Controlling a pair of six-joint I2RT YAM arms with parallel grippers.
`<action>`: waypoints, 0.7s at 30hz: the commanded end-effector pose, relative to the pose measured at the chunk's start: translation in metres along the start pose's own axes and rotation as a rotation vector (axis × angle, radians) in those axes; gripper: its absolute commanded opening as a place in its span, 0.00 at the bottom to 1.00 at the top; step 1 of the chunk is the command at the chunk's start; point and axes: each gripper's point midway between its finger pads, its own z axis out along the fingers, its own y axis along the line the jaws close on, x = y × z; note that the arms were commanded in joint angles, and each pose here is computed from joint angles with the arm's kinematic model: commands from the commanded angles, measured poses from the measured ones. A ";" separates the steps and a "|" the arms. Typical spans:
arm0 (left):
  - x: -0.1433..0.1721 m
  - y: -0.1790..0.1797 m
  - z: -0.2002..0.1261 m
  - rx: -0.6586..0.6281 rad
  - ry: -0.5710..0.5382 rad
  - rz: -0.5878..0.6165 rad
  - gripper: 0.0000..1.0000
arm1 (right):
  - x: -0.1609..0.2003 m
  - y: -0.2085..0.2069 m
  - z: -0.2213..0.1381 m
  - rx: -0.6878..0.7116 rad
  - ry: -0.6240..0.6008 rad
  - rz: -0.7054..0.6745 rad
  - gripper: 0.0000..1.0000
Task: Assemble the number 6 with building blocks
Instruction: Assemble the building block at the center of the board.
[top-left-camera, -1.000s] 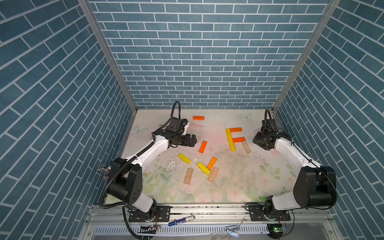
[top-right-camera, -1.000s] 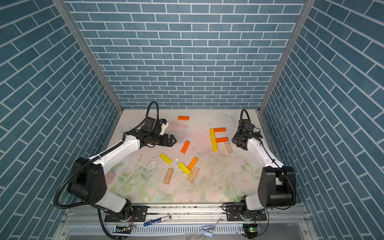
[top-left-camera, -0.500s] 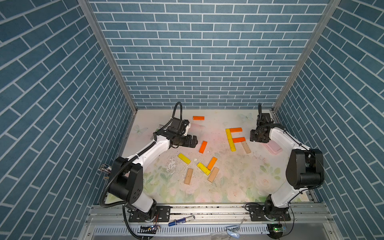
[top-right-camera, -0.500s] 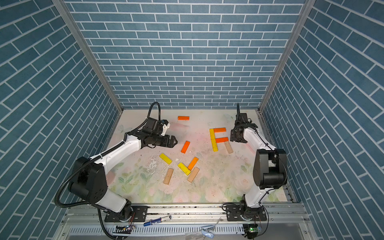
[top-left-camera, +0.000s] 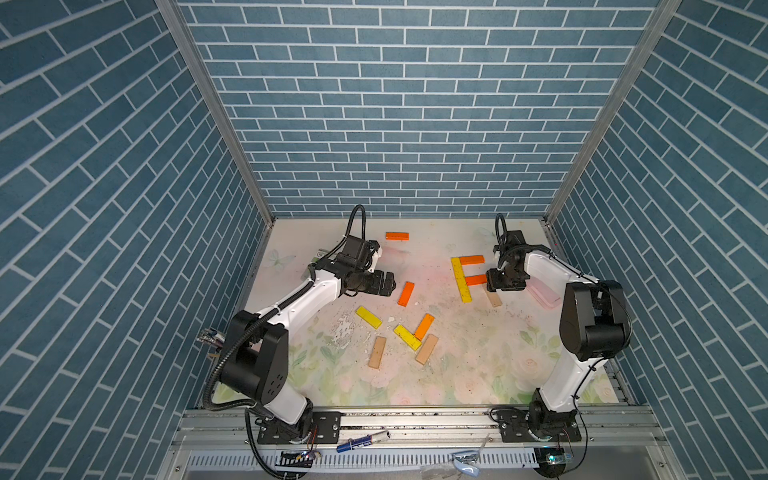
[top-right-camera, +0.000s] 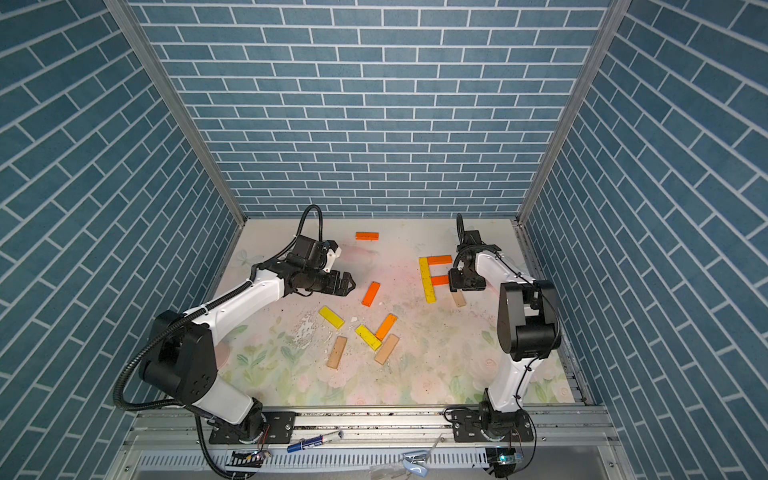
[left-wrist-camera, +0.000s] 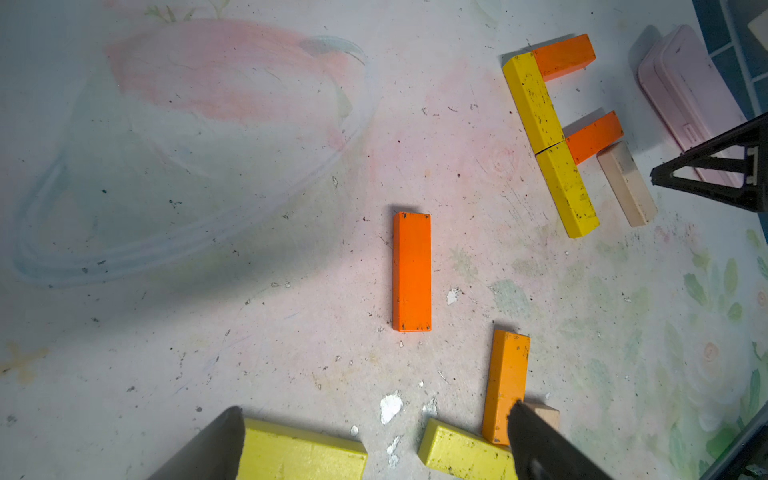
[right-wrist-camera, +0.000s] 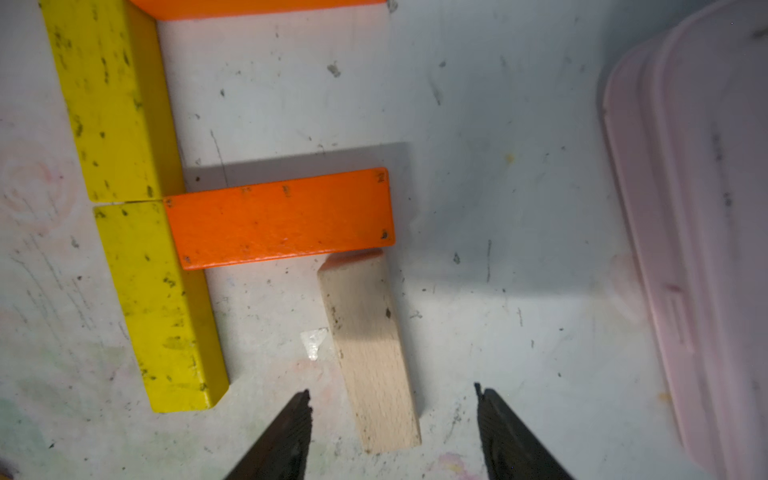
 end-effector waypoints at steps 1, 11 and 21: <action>-0.004 -0.001 -0.001 -0.009 0.003 0.009 0.99 | 0.000 0.005 0.005 -0.010 0.035 -0.070 0.66; -0.003 0.000 -0.001 -0.014 0.006 0.009 0.99 | 0.000 0.004 0.027 0.022 0.092 -0.114 0.65; -0.003 0.000 0.000 -0.011 0.009 0.010 0.99 | 0.001 0.007 0.039 0.015 0.108 -0.118 0.61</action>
